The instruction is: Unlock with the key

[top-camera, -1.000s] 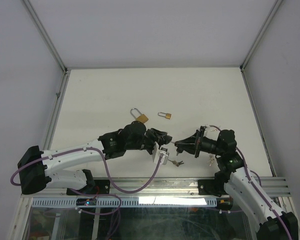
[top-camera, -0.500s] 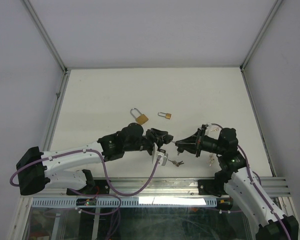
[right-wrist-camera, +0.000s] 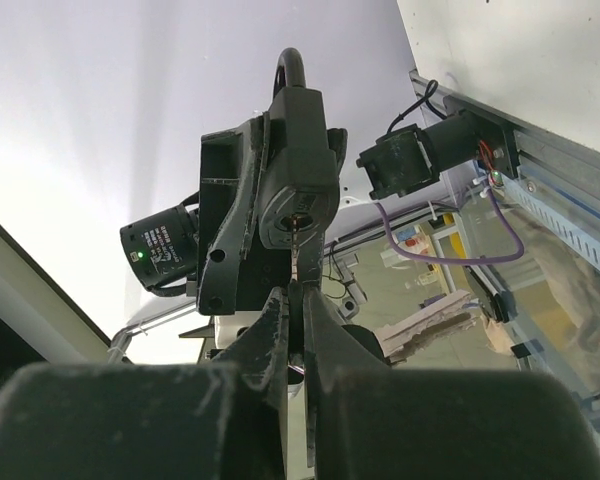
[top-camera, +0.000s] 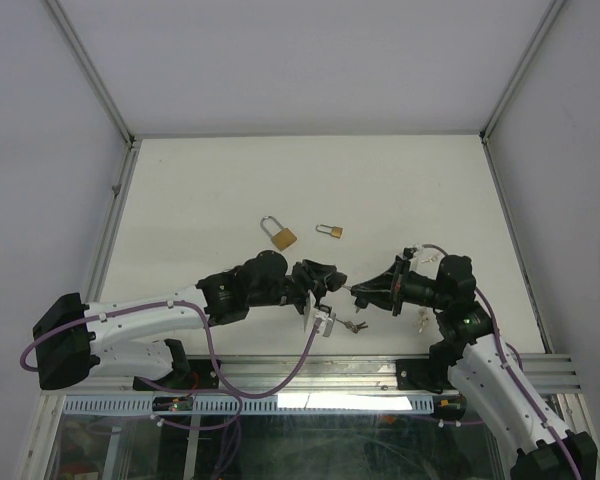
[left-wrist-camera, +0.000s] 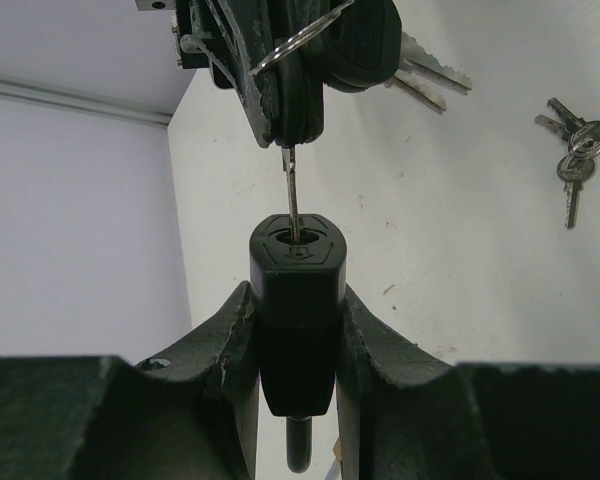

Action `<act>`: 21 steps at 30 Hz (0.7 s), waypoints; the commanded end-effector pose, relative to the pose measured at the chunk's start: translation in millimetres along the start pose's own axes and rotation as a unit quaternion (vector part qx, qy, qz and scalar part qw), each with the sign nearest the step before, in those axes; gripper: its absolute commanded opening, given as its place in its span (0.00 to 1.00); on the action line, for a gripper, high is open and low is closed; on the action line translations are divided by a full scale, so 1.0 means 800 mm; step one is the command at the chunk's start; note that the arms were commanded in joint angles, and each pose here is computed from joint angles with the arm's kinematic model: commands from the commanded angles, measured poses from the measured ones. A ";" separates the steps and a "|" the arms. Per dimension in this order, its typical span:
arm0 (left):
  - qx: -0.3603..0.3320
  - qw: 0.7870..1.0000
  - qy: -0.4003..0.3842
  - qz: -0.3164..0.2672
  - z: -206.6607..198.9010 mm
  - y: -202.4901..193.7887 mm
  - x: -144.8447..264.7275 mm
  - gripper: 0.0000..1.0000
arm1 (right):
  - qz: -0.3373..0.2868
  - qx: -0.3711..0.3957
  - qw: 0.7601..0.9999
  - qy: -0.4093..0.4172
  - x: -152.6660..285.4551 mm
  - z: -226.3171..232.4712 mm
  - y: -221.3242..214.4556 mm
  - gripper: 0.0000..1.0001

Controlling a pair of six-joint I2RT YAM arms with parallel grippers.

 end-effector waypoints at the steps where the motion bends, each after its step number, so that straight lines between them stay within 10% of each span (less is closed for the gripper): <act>1: -0.068 0.982 0.161 -0.067 0.113 0.054 0.026 0.00 | 0.023 0.045 0.999 -0.004 0.001 0.004 -0.010 0.00; 21: -0.089 0.975 0.186 -0.076 0.120 0.059 0.030 0.00 | 0.031 0.113 0.993 0.032 0.004 0.024 -0.022 0.00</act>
Point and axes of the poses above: each gripper's point midway between its finger pads, its own x axis back along the fingers, its own z axis along the line the jaws close on, y = z × x, the point moved 1 cm from there along x, back along the fingers, and after that the axes turned 13 degrees about -x, right-handed, at the moved point
